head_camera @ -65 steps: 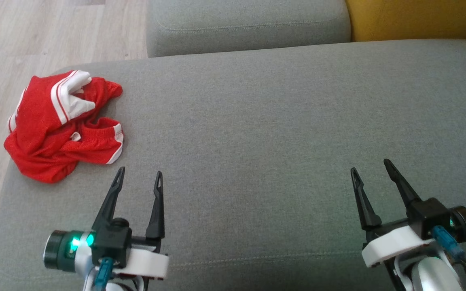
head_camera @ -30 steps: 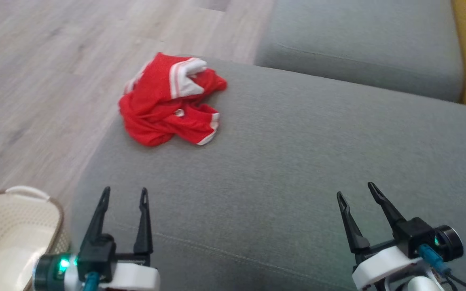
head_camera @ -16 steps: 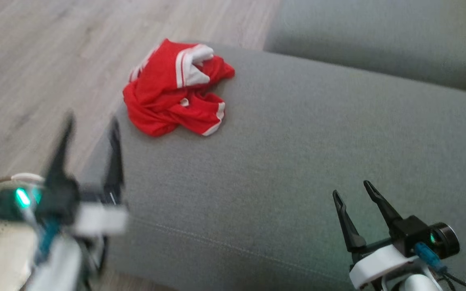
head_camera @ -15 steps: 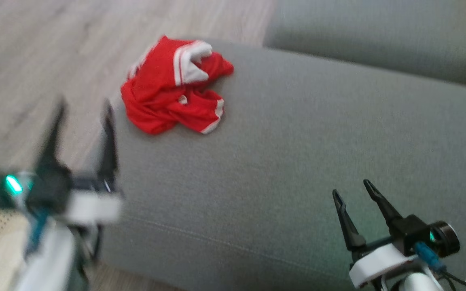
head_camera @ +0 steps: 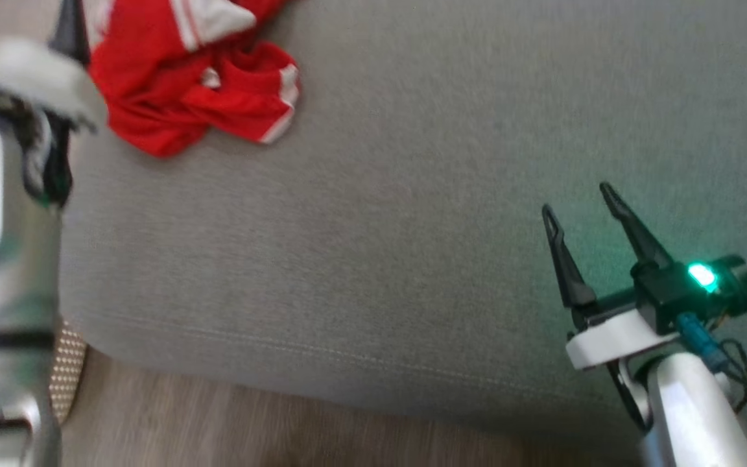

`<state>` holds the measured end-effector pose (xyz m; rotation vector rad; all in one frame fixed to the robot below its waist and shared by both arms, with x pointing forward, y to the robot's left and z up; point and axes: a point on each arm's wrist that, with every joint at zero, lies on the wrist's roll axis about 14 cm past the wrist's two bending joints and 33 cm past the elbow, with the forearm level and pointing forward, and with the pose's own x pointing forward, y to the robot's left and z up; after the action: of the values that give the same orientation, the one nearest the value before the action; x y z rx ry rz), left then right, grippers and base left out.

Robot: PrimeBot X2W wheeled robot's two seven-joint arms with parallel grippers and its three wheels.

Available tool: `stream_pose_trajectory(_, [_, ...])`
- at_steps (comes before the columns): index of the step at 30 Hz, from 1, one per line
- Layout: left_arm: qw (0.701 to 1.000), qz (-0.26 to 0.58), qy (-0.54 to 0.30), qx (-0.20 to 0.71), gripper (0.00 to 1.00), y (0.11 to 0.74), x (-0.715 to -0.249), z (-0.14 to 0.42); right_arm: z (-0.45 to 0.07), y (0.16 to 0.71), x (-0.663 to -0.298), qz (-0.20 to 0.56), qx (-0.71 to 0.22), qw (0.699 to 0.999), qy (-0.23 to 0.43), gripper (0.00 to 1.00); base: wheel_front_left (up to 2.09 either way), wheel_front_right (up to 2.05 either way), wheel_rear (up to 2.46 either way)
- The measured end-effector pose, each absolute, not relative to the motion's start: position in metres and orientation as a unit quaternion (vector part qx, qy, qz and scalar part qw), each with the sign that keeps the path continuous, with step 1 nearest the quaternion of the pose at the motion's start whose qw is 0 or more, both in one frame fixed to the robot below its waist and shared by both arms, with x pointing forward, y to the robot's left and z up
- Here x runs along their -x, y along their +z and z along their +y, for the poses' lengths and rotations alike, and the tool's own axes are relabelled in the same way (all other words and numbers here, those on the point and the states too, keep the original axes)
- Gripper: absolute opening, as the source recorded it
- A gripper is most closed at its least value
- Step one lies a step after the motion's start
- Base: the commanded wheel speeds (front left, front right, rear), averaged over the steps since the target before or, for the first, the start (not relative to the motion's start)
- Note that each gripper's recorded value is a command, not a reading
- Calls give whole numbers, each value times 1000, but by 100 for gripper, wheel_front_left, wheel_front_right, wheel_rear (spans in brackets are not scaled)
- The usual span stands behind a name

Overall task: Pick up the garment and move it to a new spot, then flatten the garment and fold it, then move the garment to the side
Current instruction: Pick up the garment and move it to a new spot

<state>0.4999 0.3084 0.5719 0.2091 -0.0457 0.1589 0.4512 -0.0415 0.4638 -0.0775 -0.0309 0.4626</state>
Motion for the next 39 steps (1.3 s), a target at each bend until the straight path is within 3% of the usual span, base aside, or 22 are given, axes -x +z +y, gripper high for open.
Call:
stream_pose_trajectory(8, [985,143,58,-78,100,485,-571,301,-72,437,-484,-4,48,980,191,100,0,0,0])
stream_pose_trajectory(11, [968,232,50,-77,100,441,-576,297,-81,426,-487,6,51,982,181,100,0,0,0])
stream_pose_trajectory(19, [936,336,57,-92,100,391,-572,304,-91,415,-490,14,49,984,172,100,0,0,0])
stream_pose_trajectory(20, [935,338,60,-94,81,385,-572,306,-92,413,-492,15,49,984,170,100,0,0,0])
stream_pose_trajectory(21, [936,334,57,-93,0,382,-574,304,-93,411,-494,15,49,984,169,100,0,0,0])
stream_pose_trajectory(31, [980,169,31,-96,0,448,-596,283,-92,438,-493,-11,43,985,166,100,0,0,0])
stream_pose_trajectory(39, [995,9,-7,-95,0,559,-608,252,-94,478,-481,-47,41,985,161,100,0,0,0])
